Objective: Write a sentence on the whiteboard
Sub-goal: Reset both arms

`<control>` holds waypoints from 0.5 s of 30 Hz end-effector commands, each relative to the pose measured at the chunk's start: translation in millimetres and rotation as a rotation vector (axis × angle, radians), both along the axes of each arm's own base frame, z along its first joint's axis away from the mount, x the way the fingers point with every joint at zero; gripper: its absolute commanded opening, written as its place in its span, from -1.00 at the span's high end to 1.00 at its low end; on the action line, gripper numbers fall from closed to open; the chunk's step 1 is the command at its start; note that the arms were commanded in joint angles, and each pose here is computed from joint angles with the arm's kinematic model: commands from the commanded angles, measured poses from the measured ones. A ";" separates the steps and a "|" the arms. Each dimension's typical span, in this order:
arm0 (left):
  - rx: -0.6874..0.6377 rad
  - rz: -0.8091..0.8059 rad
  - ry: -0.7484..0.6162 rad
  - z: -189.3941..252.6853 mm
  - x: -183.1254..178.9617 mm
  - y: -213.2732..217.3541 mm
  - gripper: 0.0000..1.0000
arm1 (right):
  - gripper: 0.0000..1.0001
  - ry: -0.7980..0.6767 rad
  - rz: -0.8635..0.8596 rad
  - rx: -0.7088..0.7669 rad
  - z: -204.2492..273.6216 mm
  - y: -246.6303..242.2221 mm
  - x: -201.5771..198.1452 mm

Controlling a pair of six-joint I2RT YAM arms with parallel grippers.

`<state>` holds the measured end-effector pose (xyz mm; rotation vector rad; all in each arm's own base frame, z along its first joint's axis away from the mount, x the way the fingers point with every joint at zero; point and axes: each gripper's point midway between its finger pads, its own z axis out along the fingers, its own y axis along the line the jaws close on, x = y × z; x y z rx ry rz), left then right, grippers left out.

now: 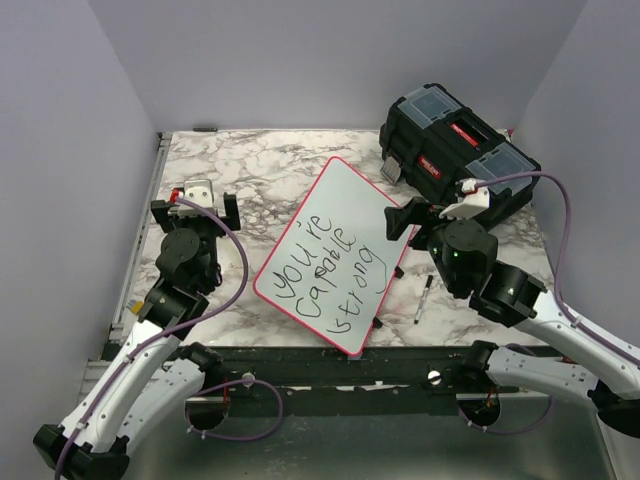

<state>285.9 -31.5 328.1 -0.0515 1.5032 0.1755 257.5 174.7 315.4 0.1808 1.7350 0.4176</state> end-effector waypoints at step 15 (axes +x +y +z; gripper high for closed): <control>-0.043 -0.027 -0.031 13.2 1.7 -2.5 -0.97 | -1.00 -0.053 0.099 0.055 17.3 12.0 -6.9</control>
